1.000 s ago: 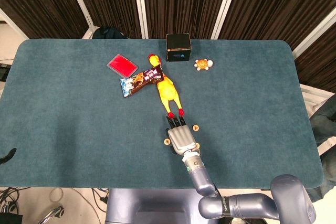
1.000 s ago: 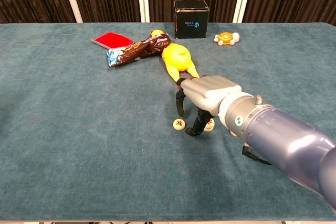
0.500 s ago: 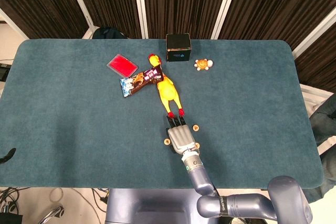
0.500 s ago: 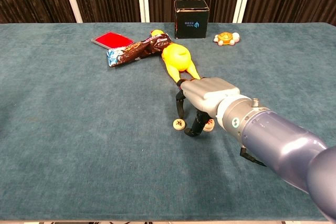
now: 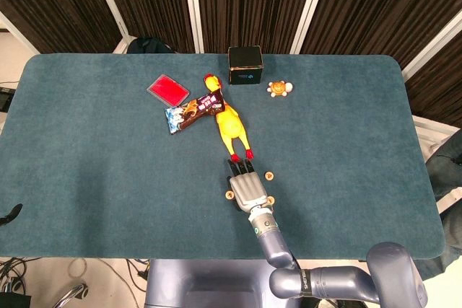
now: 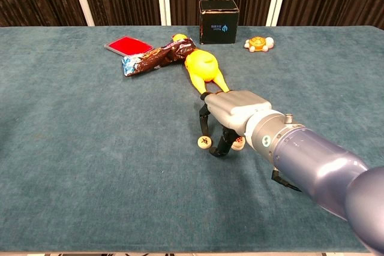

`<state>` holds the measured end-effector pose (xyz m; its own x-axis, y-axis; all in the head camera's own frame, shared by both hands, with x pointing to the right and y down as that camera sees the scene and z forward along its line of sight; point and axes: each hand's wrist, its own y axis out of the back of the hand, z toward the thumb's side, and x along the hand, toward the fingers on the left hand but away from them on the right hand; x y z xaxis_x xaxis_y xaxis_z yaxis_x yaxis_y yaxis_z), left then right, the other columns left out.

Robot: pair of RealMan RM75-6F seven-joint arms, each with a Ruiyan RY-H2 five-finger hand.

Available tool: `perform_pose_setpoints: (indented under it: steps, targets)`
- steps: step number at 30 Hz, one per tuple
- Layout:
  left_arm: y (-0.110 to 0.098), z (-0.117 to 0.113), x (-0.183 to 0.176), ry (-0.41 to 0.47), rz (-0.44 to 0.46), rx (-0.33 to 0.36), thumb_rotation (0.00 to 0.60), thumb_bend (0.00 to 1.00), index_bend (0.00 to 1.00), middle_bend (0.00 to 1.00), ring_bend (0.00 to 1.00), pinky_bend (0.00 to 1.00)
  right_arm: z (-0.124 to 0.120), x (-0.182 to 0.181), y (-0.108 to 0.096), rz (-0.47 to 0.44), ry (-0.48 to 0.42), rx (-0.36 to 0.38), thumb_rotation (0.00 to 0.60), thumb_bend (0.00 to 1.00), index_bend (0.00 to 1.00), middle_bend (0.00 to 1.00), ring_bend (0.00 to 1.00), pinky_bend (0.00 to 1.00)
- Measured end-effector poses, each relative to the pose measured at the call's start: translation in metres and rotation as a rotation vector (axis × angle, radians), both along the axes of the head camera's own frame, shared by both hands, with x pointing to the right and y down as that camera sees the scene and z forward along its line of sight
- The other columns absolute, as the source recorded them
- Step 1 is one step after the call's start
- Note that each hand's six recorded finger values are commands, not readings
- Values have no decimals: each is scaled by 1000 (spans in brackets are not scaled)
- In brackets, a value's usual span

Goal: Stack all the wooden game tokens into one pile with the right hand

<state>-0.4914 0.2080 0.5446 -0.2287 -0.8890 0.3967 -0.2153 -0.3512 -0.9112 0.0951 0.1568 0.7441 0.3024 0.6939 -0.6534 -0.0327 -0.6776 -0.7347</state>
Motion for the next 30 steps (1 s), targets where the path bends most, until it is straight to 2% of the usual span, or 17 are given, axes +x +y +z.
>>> perform_pose_setpoints:
  steps: [23, 30]
  targets:
    - [0, 0, -1, 0, -3, -1, 600, 187, 119, 0, 0, 162, 2, -5, -1, -5, 8, -1, 600, 390, 539, 0, 0, 0]
    - [-1, 0, -1, -2, -4, -1, 600, 187, 119, 0, 0, 162, -6, -6, -7, -1, -7, 18, 600, 390, 540, 0, 0, 0]
